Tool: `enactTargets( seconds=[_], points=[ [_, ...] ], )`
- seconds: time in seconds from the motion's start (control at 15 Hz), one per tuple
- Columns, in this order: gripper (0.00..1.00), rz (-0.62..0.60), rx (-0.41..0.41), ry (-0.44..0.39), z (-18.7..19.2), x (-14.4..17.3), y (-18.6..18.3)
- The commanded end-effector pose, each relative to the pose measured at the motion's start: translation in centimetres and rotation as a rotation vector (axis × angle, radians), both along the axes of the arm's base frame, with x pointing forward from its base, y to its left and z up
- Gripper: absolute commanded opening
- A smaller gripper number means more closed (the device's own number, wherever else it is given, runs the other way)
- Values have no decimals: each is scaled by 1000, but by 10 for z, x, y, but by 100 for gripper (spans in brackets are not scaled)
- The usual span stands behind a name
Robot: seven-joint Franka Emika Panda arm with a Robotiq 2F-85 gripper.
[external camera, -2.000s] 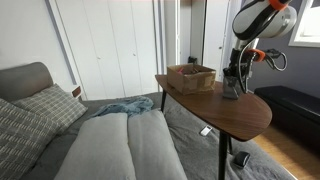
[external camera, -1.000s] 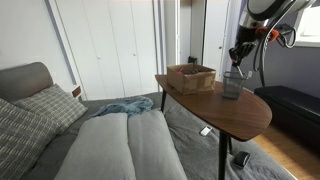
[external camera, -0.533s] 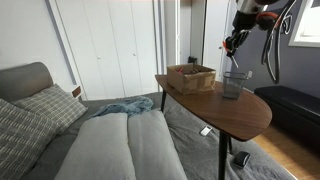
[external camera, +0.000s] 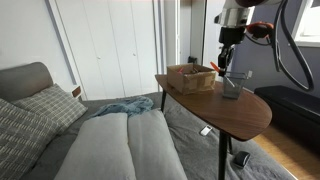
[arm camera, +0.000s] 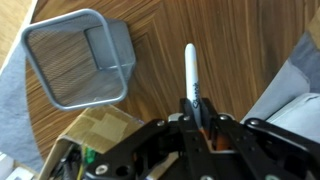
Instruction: Remove the marker from the basket and put it in the box
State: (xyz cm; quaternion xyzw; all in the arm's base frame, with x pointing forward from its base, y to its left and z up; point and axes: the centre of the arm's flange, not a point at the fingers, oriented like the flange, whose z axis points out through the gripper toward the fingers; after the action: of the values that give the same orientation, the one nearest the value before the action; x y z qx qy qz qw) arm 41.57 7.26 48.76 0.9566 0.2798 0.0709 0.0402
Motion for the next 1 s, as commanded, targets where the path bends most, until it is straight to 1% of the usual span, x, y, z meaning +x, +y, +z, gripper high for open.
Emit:
enactTargets(
  seconds=[0.0, 0.13, 0.27, 0.47, 0.53, 0.6, 0.67, 0.73, 0.93],
  points=[
    [4, 76, 11, 183, -45, 26, 5],
    [4, 75, -4, 293, -75, 34, -2],
    [4, 98, 9, 398, -99, 39, -5],
    [4, 142, 28, 553, -123, 42, -4],
    [4, 152, 32, 586, -127, 43, -3],
    [30, 164, 33, 616, -129, 44, -2],
    [40, 170, 28, 635, -132, 45, -2],
    [45, 176, 26, 643, -133, 47, -1],
    [67, 194, 27, 618, -131, 54, 3]
  ],
)
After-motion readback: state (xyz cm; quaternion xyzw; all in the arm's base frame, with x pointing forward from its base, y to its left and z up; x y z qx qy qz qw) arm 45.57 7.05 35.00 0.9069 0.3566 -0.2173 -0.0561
